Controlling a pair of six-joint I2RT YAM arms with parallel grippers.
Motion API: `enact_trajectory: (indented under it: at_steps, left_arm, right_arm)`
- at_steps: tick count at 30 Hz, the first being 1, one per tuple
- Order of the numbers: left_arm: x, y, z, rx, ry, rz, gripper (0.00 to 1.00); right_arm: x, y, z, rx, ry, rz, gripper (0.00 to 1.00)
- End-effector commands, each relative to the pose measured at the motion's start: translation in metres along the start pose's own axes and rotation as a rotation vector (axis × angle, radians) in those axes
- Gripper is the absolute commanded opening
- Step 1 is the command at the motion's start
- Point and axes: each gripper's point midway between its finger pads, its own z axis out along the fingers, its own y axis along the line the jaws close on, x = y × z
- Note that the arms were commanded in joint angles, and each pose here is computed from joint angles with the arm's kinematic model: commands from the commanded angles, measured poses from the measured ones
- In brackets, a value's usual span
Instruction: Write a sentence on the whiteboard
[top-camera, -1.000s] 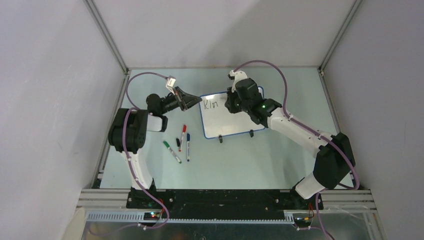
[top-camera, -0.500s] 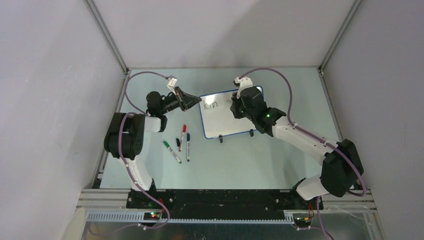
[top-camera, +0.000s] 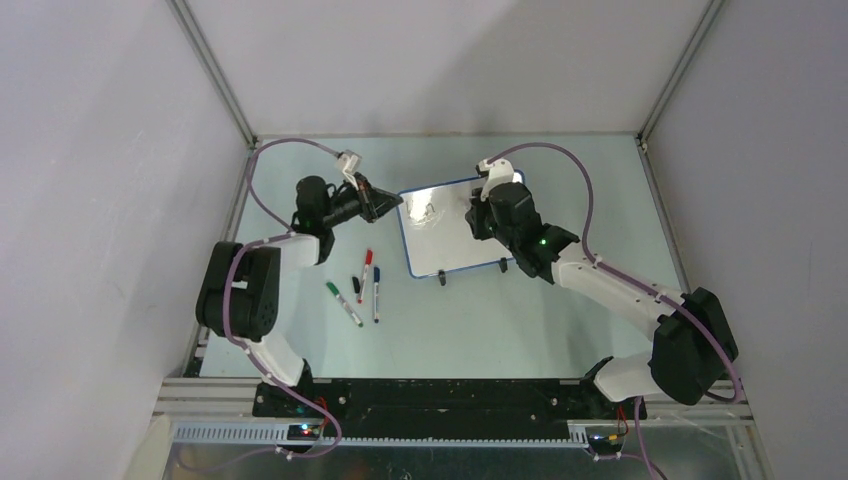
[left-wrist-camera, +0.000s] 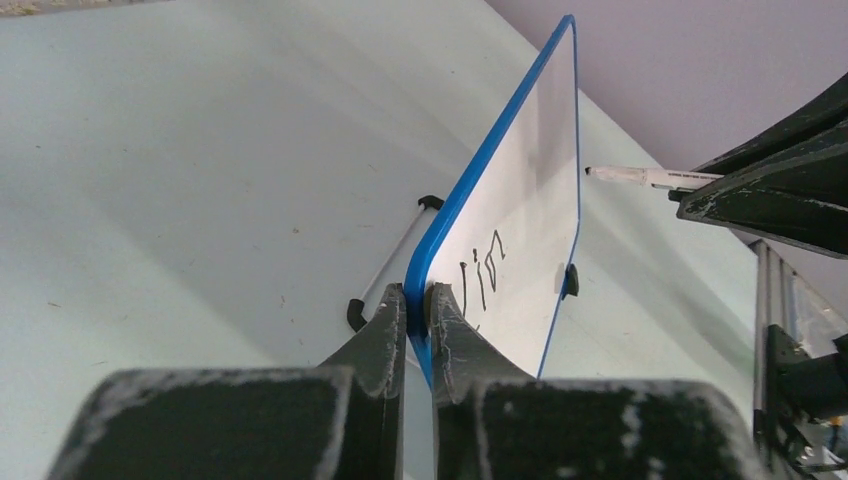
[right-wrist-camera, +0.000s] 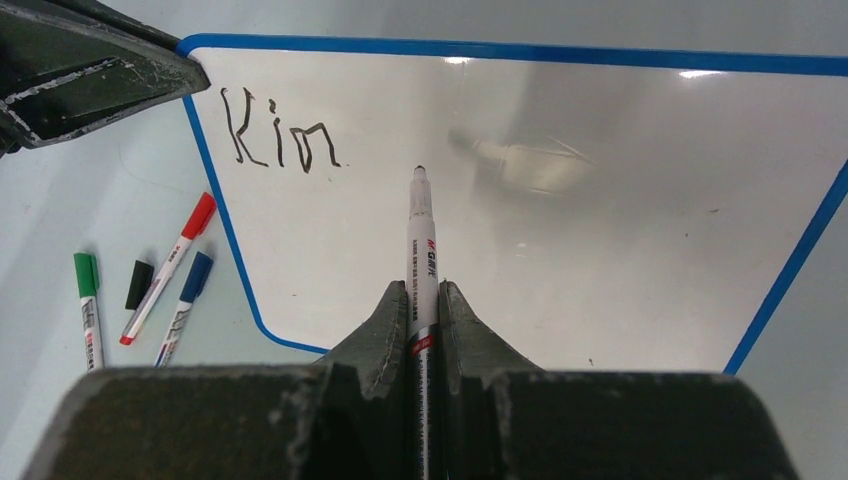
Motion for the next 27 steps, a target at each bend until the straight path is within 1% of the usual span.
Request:
enact_trajectory:
  at_steps: [1, 7, 9, 15, 19, 21, 27]
  left_arm:
    - [0.007, 0.021, -0.002, -0.146, 0.042, 0.085, 0.06]
    - [0.01, 0.02, -0.001, -0.162, 0.054, 0.105, 0.1]
    - [0.011, 0.019, 0.0, -0.159, 0.062, 0.113, 0.11]
    - [0.015, 0.016, 0.003, -0.124, 0.084, 0.112, 0.0]
    - [0.015, 0.014, 0.004, -0.111, 0.089, 0.118, 0.0]
    - [0.016, 0.012, 0.003, -0.108, 0.087, 0.123, 0.0]
    - [0.015, 0.008, 0.002, -0.092, 0.081, 0.133, 0.0]
  right_arm:
    - [-0.025, 0.005, -0.007, -0.008, -0.091, 0.018, 0.0]
    - [-0.018, 0.012, -0.004, -0.028, -0.072, 0.004, 0.0]
    - [-0.022, 0.018, -0.003, -0.047, -0.092, 0.004, 0.0]
    - [-0.026, 0.029, -0.003, -0.093, -0.103, 0.012, 0.0]
    - [-0.03, 0.036, 0.001, -0.102, -0.065, 0.02, 0.0]
    - [-0.023, 0.038, 0.008, -0.098, -0.025, 0.019, 0.0]
    - [-0.02, 0.042, 0.017, -0.093, 0.025, 0.016, 0.0]
